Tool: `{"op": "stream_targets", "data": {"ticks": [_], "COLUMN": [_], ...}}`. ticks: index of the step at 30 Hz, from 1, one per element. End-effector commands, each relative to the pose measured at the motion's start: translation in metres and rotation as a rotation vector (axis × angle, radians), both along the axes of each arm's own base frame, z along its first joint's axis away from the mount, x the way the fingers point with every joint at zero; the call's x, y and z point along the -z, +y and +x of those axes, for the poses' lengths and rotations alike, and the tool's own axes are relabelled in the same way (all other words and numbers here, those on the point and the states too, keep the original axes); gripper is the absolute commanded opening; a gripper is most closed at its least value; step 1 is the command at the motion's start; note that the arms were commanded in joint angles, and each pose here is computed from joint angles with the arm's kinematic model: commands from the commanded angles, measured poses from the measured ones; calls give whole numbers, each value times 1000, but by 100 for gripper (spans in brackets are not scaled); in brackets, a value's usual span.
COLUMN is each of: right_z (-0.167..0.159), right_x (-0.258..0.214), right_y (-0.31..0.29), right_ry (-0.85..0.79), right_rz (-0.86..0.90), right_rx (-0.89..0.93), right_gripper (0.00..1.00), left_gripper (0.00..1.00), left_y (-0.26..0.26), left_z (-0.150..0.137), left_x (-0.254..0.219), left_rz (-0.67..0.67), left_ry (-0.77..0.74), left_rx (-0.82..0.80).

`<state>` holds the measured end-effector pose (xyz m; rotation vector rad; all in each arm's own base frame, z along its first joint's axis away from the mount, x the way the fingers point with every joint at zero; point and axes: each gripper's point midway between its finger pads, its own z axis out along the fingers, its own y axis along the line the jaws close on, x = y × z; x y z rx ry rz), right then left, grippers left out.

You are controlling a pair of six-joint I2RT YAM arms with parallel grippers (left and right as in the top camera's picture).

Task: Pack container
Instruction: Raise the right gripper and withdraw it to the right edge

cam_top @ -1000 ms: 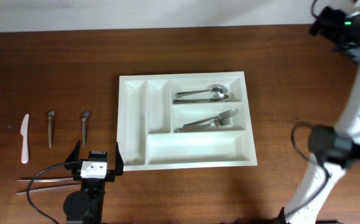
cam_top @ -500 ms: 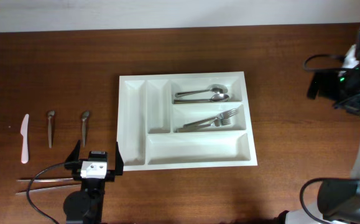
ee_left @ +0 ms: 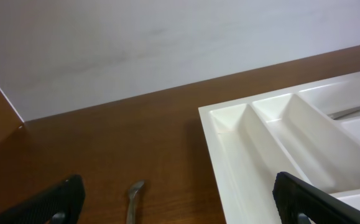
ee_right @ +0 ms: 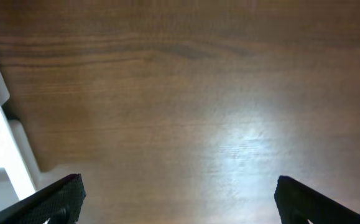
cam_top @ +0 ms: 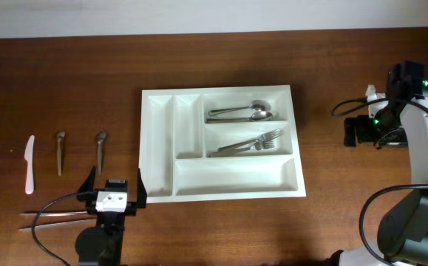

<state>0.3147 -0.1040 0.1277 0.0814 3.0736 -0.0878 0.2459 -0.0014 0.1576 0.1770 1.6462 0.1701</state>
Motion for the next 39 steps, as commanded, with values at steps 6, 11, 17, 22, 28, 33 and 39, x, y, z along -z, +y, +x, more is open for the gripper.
{"op": "stream_targets", "data": {"ticks": [6,11,17,22,28,33,39], "right_z": [4,15,37,44,37,33,32], "right_x": [-2,-4,-7,-4,11,20,20], "right_y": [-4,-15,-14,-8,-26,-36,-39], "right_ry": [2,-10,-106,-140,-109,-124,-124], "right_rz": [-44,-126,-136,-95,-73,-7,-7], "right_rx": [-357,-549,-550,-549,-496,-448,-438], "right_gripper": [99,99,99,99,99,99,99], "left_gripper": [99,99,99,99,99,99,99], "left_y": [0,0,0,0,0,0,0], "left_z": [0,0,0,0,0,0,0], "left_x": [1,1,1,1,1,1,1], "left_rz": [-11,-11,-11,-11,-11,-11,-11], "left_ry": [-3,-4,-4,-3,-4,-4,-3], "left_rx": [5,5,5,5,5,5,5]}}
